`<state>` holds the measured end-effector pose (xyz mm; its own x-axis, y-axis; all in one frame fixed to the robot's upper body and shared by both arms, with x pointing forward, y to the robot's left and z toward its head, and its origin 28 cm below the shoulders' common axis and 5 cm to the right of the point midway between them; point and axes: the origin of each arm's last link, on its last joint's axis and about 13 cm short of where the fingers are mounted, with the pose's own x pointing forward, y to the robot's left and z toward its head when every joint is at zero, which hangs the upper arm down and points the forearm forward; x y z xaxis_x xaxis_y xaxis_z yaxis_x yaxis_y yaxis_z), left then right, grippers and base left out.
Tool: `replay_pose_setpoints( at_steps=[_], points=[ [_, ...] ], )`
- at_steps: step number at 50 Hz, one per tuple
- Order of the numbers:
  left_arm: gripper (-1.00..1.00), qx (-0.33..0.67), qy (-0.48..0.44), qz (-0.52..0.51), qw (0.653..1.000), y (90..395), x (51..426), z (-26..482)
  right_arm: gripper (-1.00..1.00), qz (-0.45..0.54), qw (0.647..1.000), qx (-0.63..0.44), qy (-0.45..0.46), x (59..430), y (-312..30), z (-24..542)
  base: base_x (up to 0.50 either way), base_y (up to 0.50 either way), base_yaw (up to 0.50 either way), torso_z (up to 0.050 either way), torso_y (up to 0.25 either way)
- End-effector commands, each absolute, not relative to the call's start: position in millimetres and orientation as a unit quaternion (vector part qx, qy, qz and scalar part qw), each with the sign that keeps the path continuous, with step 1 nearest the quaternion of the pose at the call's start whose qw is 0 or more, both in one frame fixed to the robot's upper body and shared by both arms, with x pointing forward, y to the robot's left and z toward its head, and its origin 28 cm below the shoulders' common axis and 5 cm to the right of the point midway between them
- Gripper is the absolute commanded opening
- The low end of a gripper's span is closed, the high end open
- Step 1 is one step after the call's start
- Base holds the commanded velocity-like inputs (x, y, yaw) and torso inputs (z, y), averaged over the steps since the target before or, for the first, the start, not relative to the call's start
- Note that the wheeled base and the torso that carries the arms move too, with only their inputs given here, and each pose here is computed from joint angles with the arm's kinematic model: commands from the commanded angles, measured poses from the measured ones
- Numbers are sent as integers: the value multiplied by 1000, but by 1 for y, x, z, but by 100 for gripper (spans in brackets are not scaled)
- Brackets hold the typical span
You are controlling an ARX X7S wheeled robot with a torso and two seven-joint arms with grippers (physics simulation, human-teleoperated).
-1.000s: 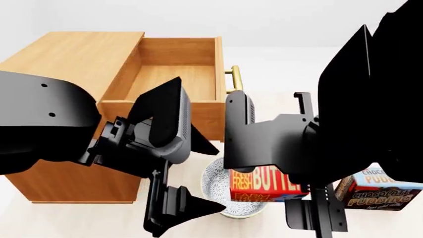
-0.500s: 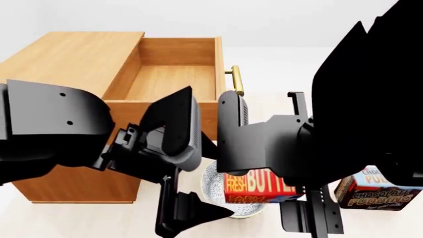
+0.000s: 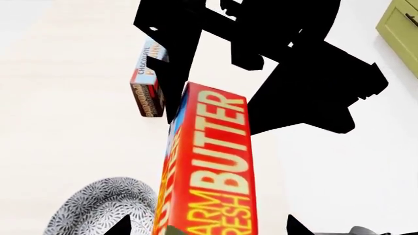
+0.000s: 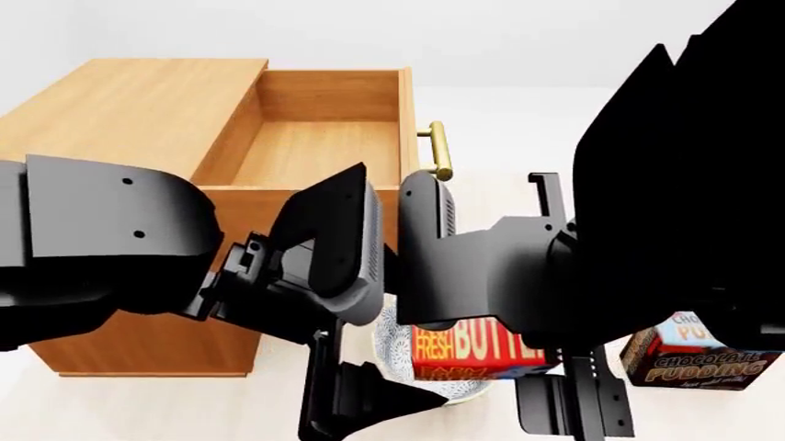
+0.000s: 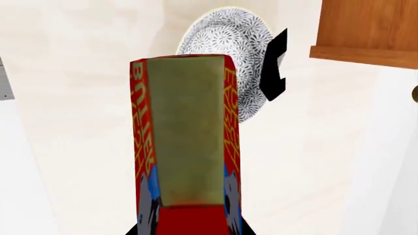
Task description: Put the butter at the back in the top drawer of the cabinet and close it.
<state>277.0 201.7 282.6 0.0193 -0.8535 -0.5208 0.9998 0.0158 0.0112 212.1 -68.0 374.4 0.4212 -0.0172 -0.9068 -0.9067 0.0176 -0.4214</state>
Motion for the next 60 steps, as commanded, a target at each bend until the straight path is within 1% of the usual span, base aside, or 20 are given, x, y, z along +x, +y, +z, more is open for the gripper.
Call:
replay_pose_setpoints(
  at_steps=[1, 25, 26, 41, 53, 57, 60],
  points=[
    [-100, 197, 185, -673, 688, 199, 277, 279, -100, 357, 611, -603, 367, 212, -68, 380, 0, 0, 0, 0, 0],
    [-100, 174, 141, -662, 716, 203, 277, 287, -100, 360, 609, -604, 367, 209, -69, 382, 0, 0, 0, 0, 0],
    [-100, 174, 141, -660, 717, 204, 277, 287, 100, 359, 609, -604, 367, 209, -69, 382, 0, 0, 0, 0, 0],
    [-100, 176, 150, -636, 736, 220, 278, 283, 100, 337, 614, -606, 376, 211, -78, 383, 0, 0, 0, 1, 1],
    [-100, 170, 156, -618, 752, 238, 276, 283, 100, 323, 629, -595, 382, 213, -92, 386, 0, 0, 0, 0, 1],
    [-100, 166, 152, -612, 758, 244, 273, 284, 100, 316, 641, -586, 383, 213, -100, 387, 0, 0, 0, 3, 0],
    [-100, 161, 147, -607, 764, 249, 269, 285, 100, 304, 660, -575, 377, 213, -108, 388, 0, 0, 0, 0, 3]
  ],
)
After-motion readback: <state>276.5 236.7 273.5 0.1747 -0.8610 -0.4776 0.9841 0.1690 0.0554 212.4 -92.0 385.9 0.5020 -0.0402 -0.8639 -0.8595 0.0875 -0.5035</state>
